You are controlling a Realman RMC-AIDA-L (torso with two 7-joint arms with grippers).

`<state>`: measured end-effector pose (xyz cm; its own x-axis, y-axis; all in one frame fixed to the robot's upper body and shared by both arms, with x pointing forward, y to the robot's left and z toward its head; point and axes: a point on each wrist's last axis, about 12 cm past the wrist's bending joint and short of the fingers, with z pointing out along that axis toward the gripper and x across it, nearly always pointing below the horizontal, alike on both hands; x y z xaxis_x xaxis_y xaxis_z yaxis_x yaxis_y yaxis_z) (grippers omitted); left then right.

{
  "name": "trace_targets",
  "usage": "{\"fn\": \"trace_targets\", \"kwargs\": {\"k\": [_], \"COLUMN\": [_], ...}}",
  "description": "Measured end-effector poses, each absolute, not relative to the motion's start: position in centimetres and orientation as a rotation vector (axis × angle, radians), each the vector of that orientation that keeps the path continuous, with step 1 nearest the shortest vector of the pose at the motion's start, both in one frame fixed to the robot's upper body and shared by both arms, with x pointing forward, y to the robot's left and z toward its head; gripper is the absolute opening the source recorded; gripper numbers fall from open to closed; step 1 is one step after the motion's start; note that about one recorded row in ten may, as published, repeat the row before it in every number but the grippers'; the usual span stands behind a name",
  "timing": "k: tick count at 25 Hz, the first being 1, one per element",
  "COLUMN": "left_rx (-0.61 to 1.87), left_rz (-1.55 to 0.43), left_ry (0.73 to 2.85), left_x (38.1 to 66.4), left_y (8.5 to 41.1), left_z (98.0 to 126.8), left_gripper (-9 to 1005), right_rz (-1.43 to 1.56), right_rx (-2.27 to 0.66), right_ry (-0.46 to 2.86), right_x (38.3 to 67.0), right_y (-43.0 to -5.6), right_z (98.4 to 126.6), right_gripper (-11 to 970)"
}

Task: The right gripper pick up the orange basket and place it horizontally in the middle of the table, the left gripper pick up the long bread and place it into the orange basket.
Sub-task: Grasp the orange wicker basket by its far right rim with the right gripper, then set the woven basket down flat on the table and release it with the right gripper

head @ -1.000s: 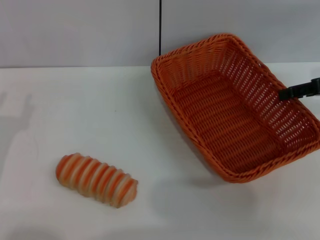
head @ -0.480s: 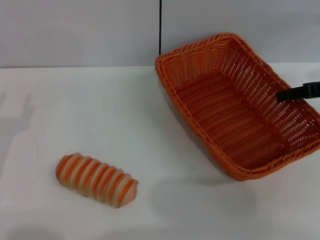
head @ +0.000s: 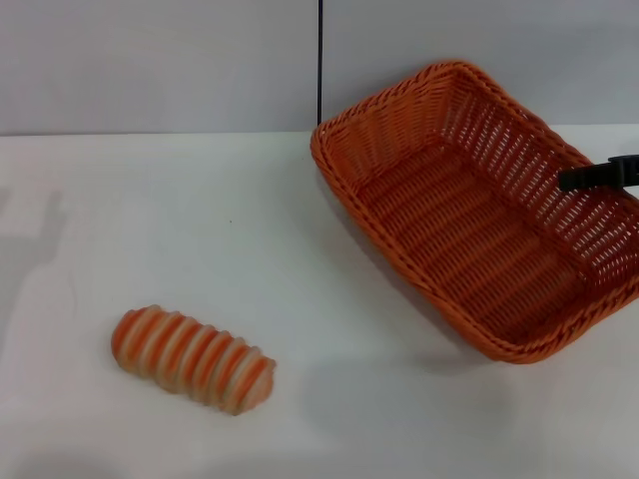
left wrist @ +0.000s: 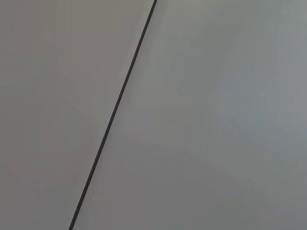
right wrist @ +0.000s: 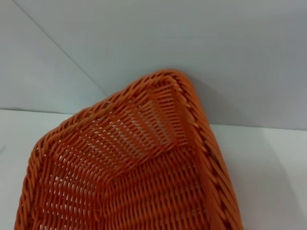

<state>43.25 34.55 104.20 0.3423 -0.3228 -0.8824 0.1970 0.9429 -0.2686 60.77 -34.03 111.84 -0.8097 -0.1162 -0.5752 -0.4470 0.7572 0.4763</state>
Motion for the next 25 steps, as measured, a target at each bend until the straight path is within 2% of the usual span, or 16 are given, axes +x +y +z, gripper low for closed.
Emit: {"fn": "trace_targets", "kwargs": {"k": [6, 18, 25], "left_rx": [-0.123, -0.122, -0.115], "left_rz": [-0.337, -0.339, -0.346], "left_ry": [1.177, 1.173, 1.163], "left_x": [43.1, 43.2, 43.8], "left_y": [34.6, 34.6, 34.3], "left_z": [104.2, 104.2, 104.4], "left_gripper": [676, 676, 676], "right_rz": [0.838, 0.813, 0.749], "right_rx": [-0.511, -0.818, -0.928], "right_ry": [2.408, 2.256, 2.161], "right_x": [60.5, 58.2, 57.9], "right_y": [-34.2, -36.1, -37.8], "right_z": [112.6, 116.6, 118.4], "right_gripper": [152, 154, 153]}}
